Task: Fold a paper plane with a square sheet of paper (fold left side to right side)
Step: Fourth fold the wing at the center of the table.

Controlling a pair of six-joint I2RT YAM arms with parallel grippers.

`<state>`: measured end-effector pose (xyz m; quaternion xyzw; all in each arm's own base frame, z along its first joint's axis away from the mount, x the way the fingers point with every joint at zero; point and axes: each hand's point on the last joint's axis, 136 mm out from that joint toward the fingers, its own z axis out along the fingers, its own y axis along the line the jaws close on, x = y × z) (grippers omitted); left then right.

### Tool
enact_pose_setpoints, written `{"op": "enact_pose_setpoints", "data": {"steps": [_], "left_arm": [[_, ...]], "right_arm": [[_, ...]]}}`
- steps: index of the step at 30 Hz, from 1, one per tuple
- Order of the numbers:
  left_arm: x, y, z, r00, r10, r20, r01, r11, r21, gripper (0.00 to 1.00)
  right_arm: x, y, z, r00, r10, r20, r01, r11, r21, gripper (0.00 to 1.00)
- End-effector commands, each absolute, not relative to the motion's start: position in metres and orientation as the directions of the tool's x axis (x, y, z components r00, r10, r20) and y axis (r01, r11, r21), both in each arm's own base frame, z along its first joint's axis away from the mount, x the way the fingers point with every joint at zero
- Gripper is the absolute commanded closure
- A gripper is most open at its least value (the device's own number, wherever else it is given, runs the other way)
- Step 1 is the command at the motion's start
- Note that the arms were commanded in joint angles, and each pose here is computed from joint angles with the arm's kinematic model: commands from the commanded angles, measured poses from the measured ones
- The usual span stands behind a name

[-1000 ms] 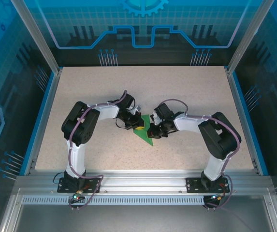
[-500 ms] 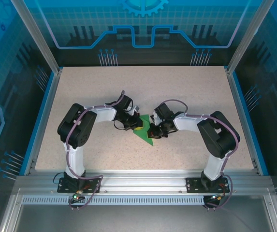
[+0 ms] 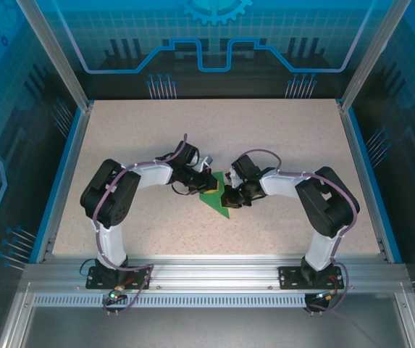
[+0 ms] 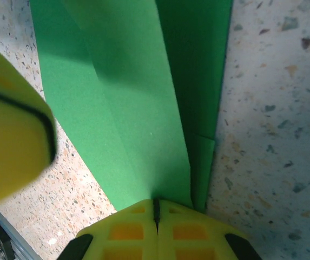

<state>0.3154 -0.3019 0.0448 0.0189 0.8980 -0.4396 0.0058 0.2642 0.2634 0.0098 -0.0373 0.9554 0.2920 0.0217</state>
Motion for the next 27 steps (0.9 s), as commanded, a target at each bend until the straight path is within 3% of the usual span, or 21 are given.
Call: {"op": "enact_pose_setpoints", "data": {"steps": [1, 27], "left_arm": [[0.306, -0.307, 0.035, -0.997, 0.072, 0.01, 0.035, 0.596, -0.802, 1.0], [0.323, -0.279, -0.008, -1.0, 0.001, 0.012, -0.008, 0.728, -0.685, 1.0]], "right_arm": [[0.241, 0.233, -0.028, -0.998, -0.044, 0.051, -0.018, 0.9, 0.435, 1.0], [0.231, 0.22, -0.036, -0.993, -0.064, 0.095, -0.026, 0.933, 0.359, 1.0]]}}
